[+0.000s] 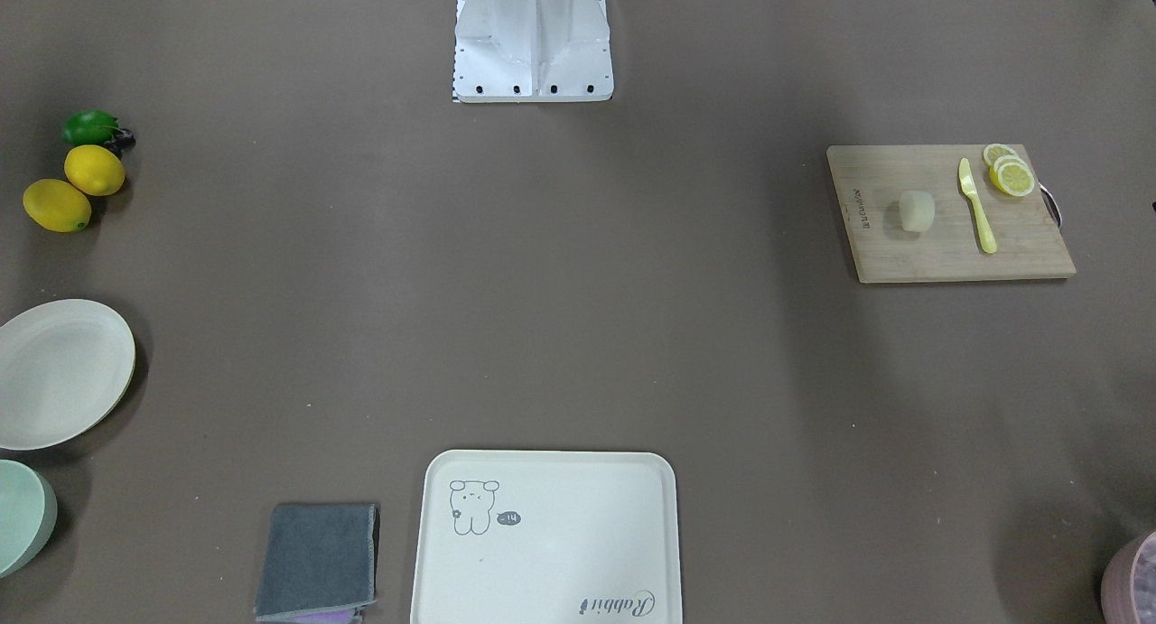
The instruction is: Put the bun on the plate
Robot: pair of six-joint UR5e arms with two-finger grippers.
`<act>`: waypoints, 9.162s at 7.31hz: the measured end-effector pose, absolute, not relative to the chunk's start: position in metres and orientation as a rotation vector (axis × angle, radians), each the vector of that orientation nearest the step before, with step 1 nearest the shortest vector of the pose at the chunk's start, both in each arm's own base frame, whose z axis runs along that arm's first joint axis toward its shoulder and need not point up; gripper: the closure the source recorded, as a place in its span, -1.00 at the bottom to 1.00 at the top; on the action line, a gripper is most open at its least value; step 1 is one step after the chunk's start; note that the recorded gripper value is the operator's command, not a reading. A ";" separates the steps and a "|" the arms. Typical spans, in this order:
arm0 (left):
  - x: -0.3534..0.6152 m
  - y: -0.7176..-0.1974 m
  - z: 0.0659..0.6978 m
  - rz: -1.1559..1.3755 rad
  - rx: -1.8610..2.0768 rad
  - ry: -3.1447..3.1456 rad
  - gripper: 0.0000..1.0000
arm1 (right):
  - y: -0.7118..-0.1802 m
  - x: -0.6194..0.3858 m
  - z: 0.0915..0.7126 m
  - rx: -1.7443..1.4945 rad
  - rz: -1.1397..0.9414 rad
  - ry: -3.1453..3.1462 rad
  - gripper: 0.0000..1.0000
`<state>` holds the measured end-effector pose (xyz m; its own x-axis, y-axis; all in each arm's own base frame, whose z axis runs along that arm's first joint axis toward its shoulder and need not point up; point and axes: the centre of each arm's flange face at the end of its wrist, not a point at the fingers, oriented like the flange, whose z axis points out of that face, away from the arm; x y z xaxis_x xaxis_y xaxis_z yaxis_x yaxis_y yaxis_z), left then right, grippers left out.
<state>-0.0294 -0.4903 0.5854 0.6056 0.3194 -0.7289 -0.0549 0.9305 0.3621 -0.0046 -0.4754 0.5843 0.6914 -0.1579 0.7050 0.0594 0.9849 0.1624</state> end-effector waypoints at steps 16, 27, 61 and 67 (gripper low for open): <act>-0.028 -0.449 0.589 0.077 0.191 0.909 -0.95 | -0.472 0.015 0.594 0.162 -0.082 -0.748 -1.00; -0.021 -0.444 0.589 0.100 0.225 0.905 -0.95 | -0.522 -0.046 0.647 0.066 0.022 -0.853 -0.73; 0.196 -0.411 0.554 -0.169 0.040 0.924 -0.91 | -0.422 -0.541 0.266 -0.118 0.114 -1.137 -1.00; 0.253 -0.359 0.580 -0.086 0.053 0.874 0.18 | -0.443 -0.514 0.263 -0.092 0.152 -1.151 -1.00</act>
